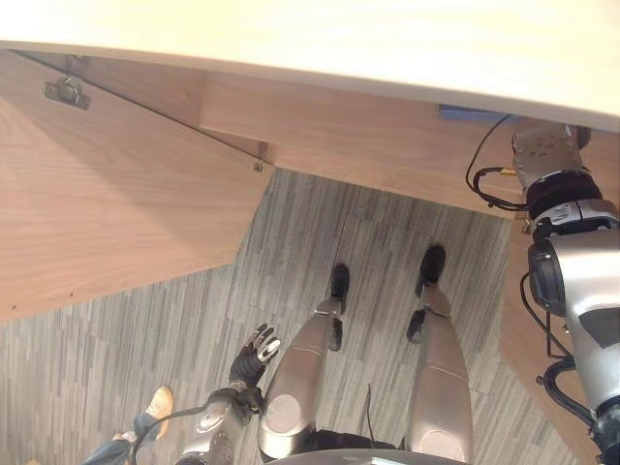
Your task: Put the empty folder in the office cabinet
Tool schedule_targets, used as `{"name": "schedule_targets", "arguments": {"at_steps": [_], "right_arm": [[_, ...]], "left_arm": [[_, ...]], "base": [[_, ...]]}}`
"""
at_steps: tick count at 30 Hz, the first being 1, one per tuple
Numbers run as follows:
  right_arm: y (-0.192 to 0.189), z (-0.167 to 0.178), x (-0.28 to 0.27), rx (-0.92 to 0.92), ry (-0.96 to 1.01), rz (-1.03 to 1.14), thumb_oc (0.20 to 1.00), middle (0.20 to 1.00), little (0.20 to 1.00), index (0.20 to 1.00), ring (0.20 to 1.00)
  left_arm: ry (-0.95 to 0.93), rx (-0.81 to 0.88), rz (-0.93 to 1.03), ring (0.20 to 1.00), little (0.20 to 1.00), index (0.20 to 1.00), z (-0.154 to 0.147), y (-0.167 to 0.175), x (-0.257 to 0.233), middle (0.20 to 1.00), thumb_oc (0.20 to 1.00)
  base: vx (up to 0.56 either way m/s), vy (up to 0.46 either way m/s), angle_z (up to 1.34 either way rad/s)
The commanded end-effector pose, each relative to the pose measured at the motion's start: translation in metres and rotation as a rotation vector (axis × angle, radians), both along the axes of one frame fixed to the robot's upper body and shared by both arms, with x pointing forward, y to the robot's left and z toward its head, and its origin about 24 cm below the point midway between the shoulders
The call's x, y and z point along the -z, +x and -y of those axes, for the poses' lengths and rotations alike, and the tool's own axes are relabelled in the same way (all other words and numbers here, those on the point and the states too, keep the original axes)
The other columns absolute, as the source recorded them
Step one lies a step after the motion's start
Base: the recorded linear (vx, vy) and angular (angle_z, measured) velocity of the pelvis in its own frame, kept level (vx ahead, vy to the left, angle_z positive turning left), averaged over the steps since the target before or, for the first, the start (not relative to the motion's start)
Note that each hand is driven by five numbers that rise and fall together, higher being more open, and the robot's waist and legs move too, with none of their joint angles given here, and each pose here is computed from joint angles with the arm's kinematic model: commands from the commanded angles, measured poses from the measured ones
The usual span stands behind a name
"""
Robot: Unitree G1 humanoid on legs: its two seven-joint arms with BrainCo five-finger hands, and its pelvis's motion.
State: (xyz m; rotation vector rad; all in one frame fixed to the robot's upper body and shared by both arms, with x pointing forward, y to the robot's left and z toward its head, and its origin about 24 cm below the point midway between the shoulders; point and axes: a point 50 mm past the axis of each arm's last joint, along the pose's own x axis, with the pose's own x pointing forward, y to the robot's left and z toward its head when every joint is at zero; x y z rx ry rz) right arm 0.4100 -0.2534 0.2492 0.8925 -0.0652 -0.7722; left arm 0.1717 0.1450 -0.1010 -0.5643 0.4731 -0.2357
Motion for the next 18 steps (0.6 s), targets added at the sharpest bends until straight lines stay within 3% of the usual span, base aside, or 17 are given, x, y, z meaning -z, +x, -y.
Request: {"name": "schedule_targets", "arguments": {"at_steps": [1, 10, 13, 18], "right_arm": [[-0.006, 0.015, -0.038, 0.011, -0.188, 0.121, 1.000, 1.000, 1.000, 1.000, 1.000], [-0.004, 0.013, -0.031, -0.002, -0.261, 0.064, 1.000, 1.000, 1.000, 1.000, 1.000], [-0.005, 0.017, -0.013, 0.018, -0.531, -0.121, 1.000, 1.000, 1.000, 1.000, 1.000], [-0.005, 0.022, 0.031, -0.088, -0.681, -0.327, 1.000, 1.000, 1.000, 1.000, 1.000]], "left_arm": [[0.010, 0.033, -0.031, 1.000, 1.000, 1.000, 0.005, -0.021, 0.005, 1.000, 1.000], [0.026, 0.038, -0.023, 1.000, 1.000, 1.000, 0.003, -0.018, 0.002, 1.000, 1.000], [0.039, 0.042, -0.006, 1.000, 1.000, 1.000, -0.002, -0.018, 0.002, 1.000, 1.000], [0.052, 0.053, 0.015, 1.000, 1.000, 1.000, -0.007, -0.017, 0.000, 1.000, 1.000]], "base": [[0.00, -0.020, 0.05], [0.00, -0.001, 0.00], [-0.01, -0.001, 0.01], [-0.05, 0.018, 0.02]]}}
